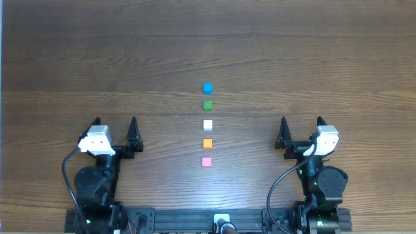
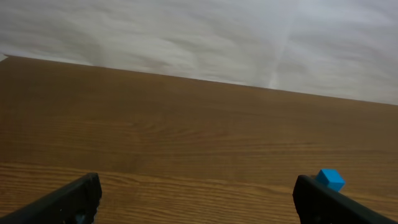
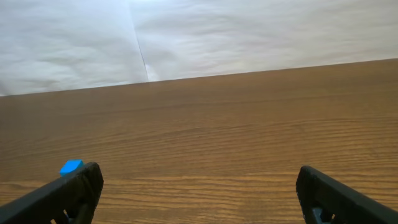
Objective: Stack Cubes
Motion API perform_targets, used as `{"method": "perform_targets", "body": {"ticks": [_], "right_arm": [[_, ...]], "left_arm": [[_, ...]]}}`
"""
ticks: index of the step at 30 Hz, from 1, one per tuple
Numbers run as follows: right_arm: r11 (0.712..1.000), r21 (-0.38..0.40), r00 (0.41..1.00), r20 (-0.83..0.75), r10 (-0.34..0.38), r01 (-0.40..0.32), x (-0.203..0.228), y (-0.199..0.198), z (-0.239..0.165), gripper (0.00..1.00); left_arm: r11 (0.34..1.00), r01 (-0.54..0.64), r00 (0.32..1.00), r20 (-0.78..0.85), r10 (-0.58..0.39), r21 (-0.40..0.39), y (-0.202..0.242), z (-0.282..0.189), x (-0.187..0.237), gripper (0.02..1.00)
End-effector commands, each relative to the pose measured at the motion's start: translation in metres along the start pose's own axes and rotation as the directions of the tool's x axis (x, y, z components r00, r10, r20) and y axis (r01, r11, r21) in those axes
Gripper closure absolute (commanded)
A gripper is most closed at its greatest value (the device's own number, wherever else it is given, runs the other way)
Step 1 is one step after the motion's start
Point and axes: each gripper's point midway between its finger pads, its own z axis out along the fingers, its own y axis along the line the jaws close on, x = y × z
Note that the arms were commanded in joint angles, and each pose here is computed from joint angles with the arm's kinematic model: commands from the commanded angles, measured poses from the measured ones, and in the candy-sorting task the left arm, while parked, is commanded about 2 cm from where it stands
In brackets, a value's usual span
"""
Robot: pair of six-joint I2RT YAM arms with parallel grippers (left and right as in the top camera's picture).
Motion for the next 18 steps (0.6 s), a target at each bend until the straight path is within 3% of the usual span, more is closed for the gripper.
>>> {"method": "perform_targets", "body": {"ticks": [1,9,12,15,18], "right_arm": [[1.0,-0.013,1.0,-0.011,0.006,-0.006,0.004,0.002,0.0,0.007],[1.0,-0.013,1.0,-0.011,0.006,-0.006,0.004,0.002,0.0,0.009],[1.0,-0.013,1.0,-0.011,0.006,-0.006,0.004,0.002,0.0,0.009],[1.0,-0.013,1.0,-0.011,0.006,-0.006,0.004,0.002,0.0,0.009],[1.0,-0.013,1.0,-0.011,0.006,-0.006,0.004,0.002,0.0,0.009]], "left_arm": [[1.0,-0.004,1.0,-0.012,0.004,0.018,-0.002,0.001,0.004,0.023],[0.992,0.1,0.994,-0.044,-0.097,0.073,-0.013,0.001,0.008,0.018],[0.971,0.142,0.985,-0.126,-0.119,0.191,-0.039,0.0,0.009,0.02],[0.908,0.25,0.945,-0.291,-0.152,0.336,-0.078,-0.005,0.0,0.02],[0.869,0.35,0.876,-0.45,-0.172,0.35,-0.1,-0.01,-0.012,0.023]]}}
